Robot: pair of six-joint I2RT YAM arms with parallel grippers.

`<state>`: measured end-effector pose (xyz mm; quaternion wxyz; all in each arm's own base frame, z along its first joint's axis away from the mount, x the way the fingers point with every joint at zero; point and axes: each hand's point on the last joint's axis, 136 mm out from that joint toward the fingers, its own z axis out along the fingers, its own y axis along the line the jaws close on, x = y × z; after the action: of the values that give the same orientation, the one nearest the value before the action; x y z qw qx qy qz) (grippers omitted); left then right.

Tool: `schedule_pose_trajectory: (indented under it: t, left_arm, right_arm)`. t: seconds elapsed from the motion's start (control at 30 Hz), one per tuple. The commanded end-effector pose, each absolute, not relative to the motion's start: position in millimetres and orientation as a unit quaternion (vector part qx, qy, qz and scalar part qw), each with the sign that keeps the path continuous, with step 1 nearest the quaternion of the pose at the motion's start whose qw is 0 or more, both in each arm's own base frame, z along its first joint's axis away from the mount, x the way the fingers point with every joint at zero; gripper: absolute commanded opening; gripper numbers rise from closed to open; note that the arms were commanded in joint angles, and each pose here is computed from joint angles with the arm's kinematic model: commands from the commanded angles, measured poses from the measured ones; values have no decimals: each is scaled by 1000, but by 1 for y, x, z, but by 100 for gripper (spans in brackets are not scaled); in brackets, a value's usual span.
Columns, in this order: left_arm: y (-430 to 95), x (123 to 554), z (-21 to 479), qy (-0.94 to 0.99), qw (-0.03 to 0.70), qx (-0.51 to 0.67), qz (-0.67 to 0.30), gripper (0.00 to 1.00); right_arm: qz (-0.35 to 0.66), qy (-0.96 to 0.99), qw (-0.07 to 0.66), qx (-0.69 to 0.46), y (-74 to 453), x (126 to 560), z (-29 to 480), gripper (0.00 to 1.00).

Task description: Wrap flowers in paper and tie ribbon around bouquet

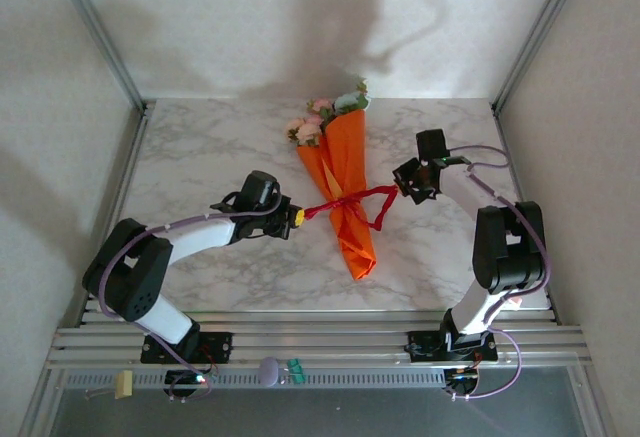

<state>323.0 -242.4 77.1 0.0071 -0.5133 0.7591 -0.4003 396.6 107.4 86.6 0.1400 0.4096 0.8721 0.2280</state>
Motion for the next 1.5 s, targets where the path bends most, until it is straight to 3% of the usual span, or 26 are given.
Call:
schedule_pose_trajectory:
  t: [0.0, 0.57, 1.2, 1.23, 1.27, 1.3, 1.47]
  left_arm:
    - [-233, 328, 68, 769, 23, -514, -379, 0]
    - [-217, 346, 68, 793, 57, -505, -337, 0]
    - [-204, 351, 60, 798, 66, -500, -331, 0]
    - [-211, 350, 64, 795, 59, -497, -342, 8]
    - [-221, 348, 68, 789, 47, -498, -358, 25]
    - [-233, 345, 71, 783, 35, -498, -371, 33]
    - [-290, 331, 81, 741, -36, -518, -426, 55]
  right_arm:
    - [196, 875, 152, 415, 84, 390, 87, 0]
    - [167, 864, 167, 445, 36, 387, 85, 0]
    - [181, 859, 164, 450, 26, 387, 80, 0]
    - [185, 858, 161, 452, 27, 387, 80, 0]
    - [189, 857, 160, 451, 29, 388, 80, 0]
    - [192, 858, 159, 450, 30, 388, 80, 0]
    - [196, 858, 155, 449, 32, 388, 78, 0]
